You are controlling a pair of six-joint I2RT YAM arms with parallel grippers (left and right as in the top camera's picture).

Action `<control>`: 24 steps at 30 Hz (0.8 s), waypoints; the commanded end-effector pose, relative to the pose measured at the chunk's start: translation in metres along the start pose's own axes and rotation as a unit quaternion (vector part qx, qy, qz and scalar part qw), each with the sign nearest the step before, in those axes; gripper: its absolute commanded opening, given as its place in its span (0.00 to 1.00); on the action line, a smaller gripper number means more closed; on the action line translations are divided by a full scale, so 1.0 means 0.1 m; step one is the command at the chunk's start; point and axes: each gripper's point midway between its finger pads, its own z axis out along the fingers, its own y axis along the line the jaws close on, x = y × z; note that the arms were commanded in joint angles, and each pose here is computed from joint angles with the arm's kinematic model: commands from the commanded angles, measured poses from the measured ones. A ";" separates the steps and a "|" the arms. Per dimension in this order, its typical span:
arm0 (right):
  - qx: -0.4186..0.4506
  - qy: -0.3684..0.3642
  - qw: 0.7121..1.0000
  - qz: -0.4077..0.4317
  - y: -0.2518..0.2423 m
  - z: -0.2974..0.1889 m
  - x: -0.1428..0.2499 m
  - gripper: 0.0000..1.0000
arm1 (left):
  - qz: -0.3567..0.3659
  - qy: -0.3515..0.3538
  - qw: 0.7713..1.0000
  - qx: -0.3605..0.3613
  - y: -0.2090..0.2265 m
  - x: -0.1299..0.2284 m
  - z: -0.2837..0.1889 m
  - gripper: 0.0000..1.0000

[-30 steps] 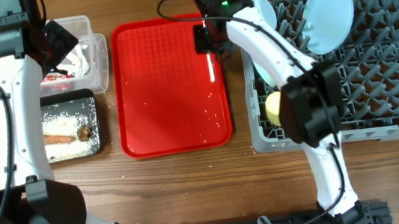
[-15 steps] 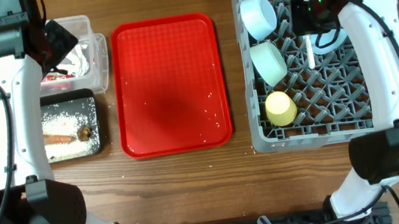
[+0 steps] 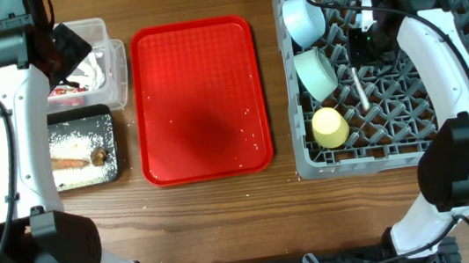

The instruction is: Sort waste into correct bins and load items into the dishwasher rack

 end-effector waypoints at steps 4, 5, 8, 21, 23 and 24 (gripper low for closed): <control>-0.033 -0.032 0.999 -0.016 0.21 -0.71 0.02 0.43 | -0.007 -0.009 1.000 -0.002 0.00 -0.06 -0.03 1.00; -0.037 -0.060 0.997 -0.023 0.26 -0.98 0.01 0.43 | -0.007 -0.009 1.000 -0.002 0.00 -0.06 -0.03 1.00; -0.066 -0.139 0.988 -0.033 0.47 -1.71 0.15 1.00 | -0.007 -0.009 1.000 -0.002 0.00 -0.06 -0.03 1.00; -0.100 -0.267 0.958 0.017 0.41 -2.72 0.65 1.00 | -0.007 -0.009 1.000 -0.002 0.00 -0.06 -0.03 1.00; -0.097 -0.281 0.955 0.000 0.41 -2.76 0.61 1.00 | -0.007 -0.009 1.000 -0.002 0.00 -0.06 -0.03 1.00; -0.095 -0.287 0.953 -0.012 0.42 -2.76 0.58 1.00 | -0.007 -0.009 1.000 -0.002 0.00 -0.06 -0.03 1.00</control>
